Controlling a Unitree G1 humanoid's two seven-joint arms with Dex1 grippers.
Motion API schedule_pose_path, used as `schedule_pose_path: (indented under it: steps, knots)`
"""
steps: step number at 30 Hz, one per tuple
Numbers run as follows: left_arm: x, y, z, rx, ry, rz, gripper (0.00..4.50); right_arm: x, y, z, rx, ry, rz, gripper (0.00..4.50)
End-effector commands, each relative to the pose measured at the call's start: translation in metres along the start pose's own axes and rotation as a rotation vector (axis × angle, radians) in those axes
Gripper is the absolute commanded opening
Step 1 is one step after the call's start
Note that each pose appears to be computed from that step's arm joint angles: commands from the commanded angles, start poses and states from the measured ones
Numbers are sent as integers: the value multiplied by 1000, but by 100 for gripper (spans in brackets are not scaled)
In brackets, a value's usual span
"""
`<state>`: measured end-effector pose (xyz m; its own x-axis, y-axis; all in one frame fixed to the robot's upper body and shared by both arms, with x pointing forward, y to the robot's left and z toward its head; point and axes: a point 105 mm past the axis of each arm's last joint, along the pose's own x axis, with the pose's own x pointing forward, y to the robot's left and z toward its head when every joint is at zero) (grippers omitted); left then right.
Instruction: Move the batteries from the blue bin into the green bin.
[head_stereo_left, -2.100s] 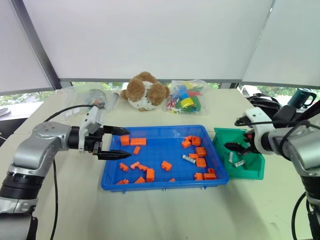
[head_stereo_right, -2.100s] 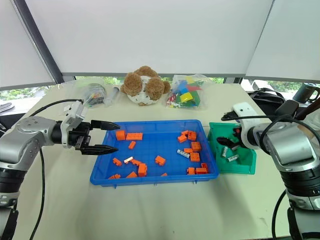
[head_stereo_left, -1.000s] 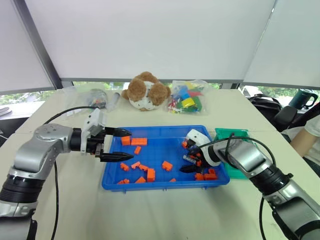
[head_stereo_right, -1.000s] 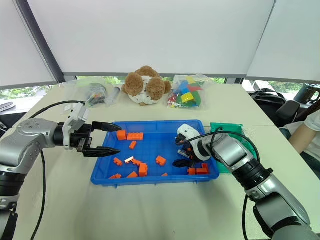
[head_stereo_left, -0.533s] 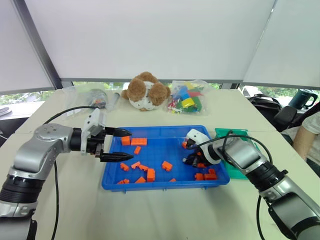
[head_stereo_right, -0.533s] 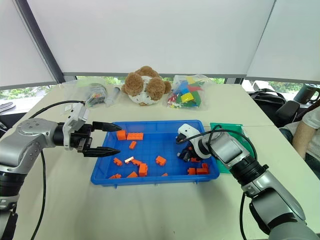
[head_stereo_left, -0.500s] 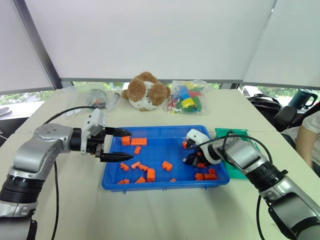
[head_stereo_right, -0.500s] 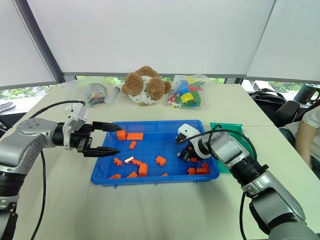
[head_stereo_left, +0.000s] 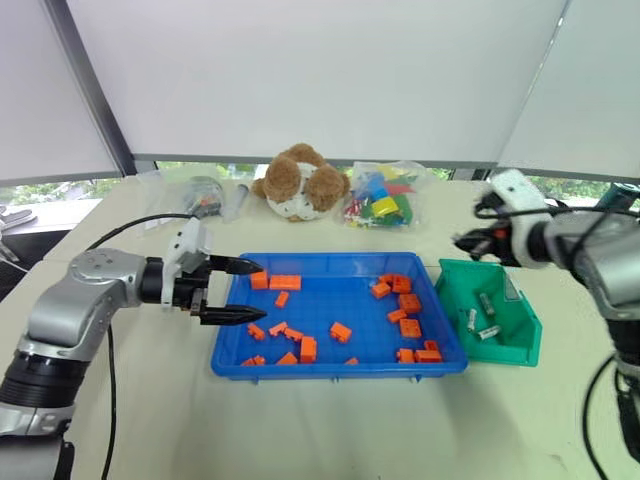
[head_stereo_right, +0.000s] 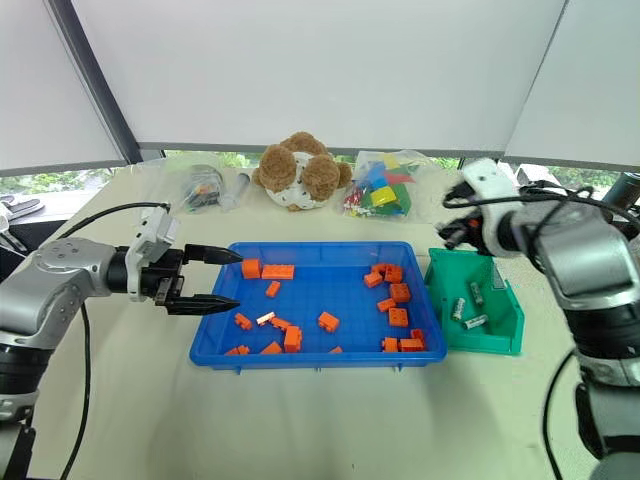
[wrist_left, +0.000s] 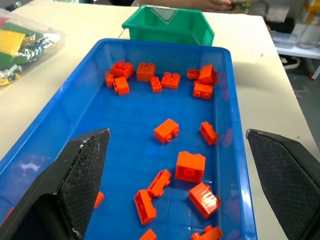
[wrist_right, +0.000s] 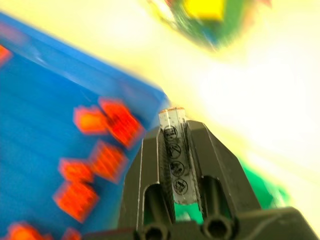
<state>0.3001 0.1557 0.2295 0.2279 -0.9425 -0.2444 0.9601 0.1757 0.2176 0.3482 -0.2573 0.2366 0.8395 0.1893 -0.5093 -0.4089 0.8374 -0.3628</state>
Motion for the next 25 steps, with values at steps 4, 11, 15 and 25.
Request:
schedule_pose_path:
  steps: [4,11,15,25]
  knots:
    - [1,3,12,45,-28,-6,450,1,-4,-23,61,11,1,153]
    - [-1,4,12,46,-21,-9,450,-2,-2,-21,47,-10,10,441]
    - [-4,4,14,42,-17,-7,450,-20,25,14,-66,-148,140,441]
    - [-18,-7,17,19,15,43,450,-43,83,24,-203,-257,405,441]
